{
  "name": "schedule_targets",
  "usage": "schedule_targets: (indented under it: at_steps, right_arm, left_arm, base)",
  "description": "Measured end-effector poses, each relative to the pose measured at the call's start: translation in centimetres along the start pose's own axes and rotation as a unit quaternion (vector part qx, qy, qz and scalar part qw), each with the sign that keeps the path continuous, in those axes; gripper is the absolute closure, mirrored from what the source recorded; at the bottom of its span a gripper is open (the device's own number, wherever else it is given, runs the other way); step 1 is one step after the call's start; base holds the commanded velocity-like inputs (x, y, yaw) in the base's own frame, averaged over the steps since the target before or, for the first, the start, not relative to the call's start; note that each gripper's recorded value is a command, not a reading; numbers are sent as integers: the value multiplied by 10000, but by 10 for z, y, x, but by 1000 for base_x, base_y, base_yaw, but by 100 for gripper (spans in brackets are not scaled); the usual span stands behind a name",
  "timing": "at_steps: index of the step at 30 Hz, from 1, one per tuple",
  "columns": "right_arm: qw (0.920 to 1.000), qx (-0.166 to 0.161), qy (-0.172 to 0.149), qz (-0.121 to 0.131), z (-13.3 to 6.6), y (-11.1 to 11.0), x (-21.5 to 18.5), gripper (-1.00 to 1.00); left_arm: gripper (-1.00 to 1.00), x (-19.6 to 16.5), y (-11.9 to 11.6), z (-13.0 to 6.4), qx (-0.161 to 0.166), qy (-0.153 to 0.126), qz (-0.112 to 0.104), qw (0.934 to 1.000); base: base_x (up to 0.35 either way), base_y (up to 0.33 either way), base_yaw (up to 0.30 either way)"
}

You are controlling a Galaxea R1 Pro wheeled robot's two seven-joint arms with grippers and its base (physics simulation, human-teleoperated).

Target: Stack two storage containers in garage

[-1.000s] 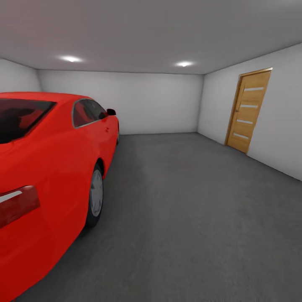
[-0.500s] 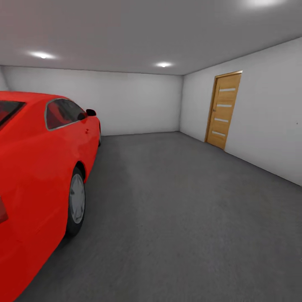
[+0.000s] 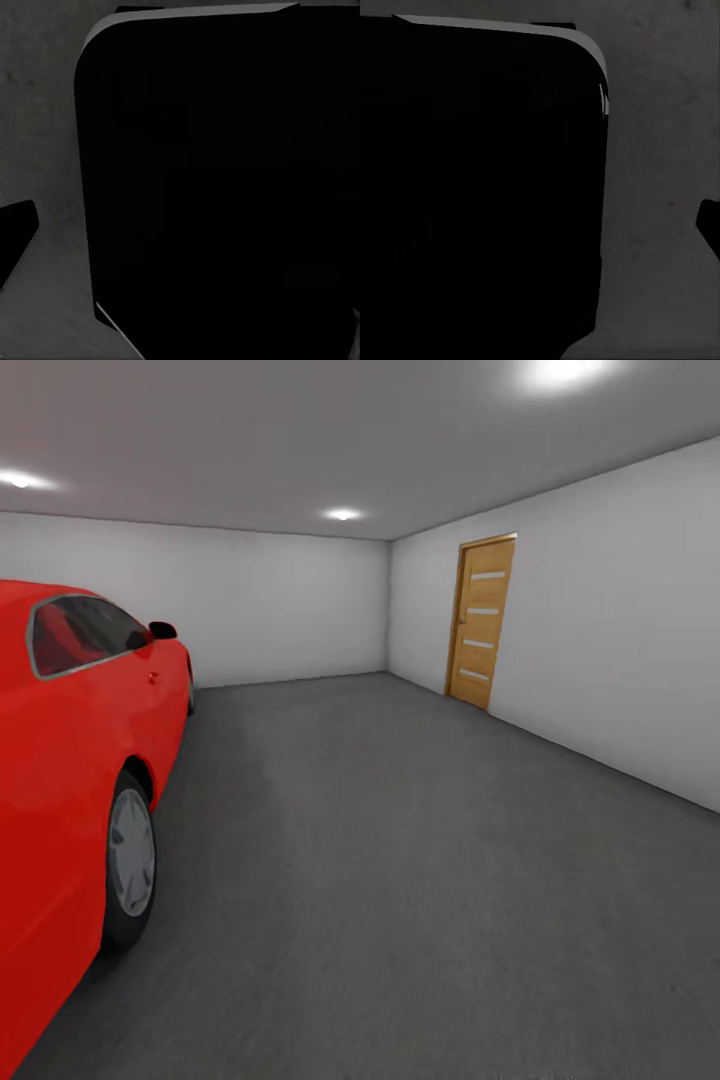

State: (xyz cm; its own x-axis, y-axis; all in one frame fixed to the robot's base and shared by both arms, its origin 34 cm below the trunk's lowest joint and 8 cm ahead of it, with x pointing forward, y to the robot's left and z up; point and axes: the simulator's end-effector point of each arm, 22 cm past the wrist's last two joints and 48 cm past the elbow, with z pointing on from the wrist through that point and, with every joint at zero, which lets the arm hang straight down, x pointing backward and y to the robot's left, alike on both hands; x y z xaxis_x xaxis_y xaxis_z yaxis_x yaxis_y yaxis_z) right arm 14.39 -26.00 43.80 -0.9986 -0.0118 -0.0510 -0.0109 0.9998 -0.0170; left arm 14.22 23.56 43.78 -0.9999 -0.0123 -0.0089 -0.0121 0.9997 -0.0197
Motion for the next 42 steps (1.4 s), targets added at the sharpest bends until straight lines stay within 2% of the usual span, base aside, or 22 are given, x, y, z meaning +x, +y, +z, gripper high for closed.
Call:
schedule_targets:
  at_steps: [11,31,42]
  right_arm:
    - [10000,1,4,10,0,0,0,-100]
    - [10000,2,6,28,0,0,0,-100]
    - [10000,-4,-3,33,0,1,0,-100]
  left_arm:
    - [-100,1,1,0,-8,7,6,10000]
    - [-100,1,1,0,-11,7,8,10000]
    - [-100,1,1,0,-12,6,8,10000]
  base:
    - [72,0,-188]
    - [330,0,-6]
    - [337,0,-188]
